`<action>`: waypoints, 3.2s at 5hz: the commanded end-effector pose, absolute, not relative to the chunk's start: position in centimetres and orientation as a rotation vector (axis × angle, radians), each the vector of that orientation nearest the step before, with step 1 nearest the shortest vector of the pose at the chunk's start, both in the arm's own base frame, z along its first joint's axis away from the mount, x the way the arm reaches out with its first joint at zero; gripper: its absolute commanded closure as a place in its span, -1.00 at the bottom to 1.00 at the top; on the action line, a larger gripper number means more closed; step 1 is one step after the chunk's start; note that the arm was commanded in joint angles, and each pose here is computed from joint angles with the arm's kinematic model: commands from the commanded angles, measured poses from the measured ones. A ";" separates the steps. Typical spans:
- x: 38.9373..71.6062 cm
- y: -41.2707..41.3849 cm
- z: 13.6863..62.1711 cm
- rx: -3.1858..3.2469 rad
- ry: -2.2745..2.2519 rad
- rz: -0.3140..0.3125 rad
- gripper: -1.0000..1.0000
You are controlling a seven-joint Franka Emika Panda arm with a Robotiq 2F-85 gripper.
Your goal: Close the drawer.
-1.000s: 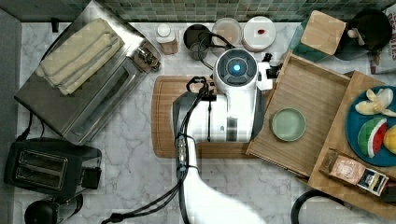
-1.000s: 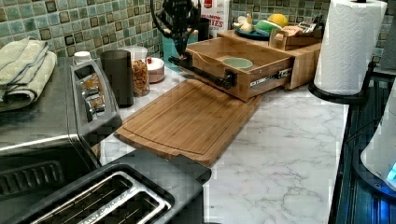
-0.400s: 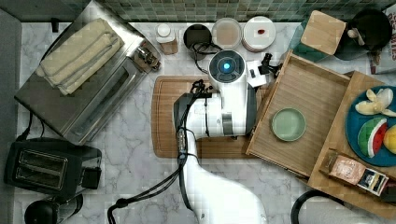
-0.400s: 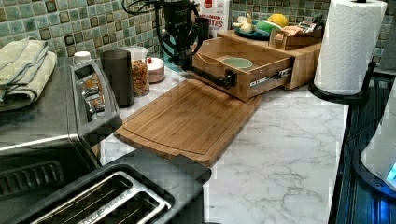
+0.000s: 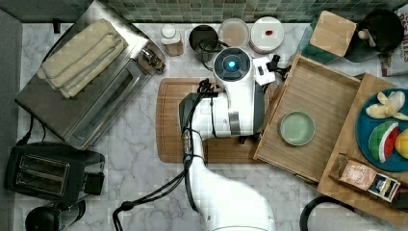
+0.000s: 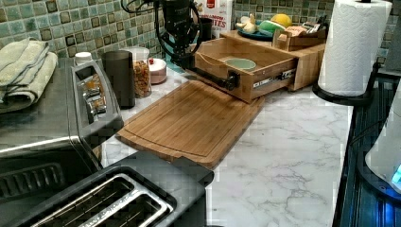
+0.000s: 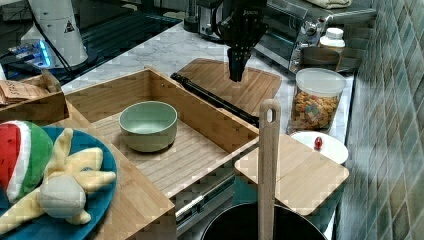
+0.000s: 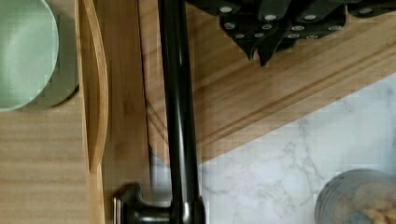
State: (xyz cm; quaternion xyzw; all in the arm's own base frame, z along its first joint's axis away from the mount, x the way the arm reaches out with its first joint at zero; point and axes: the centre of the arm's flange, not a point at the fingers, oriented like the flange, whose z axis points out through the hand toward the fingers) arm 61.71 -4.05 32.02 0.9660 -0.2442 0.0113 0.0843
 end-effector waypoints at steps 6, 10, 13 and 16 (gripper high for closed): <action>61.3 -13.0 31.2 2.866 -0.630 0.033 1.00; 53.2 -28.6 30.2 2.903 -0.663 -0.061 1.00; 46.9 -38.7 29.0 2.796 -0.745 -0.079 1.00; 44.6 -43.8 30.1 2.674 -0.844 -0.160 1.00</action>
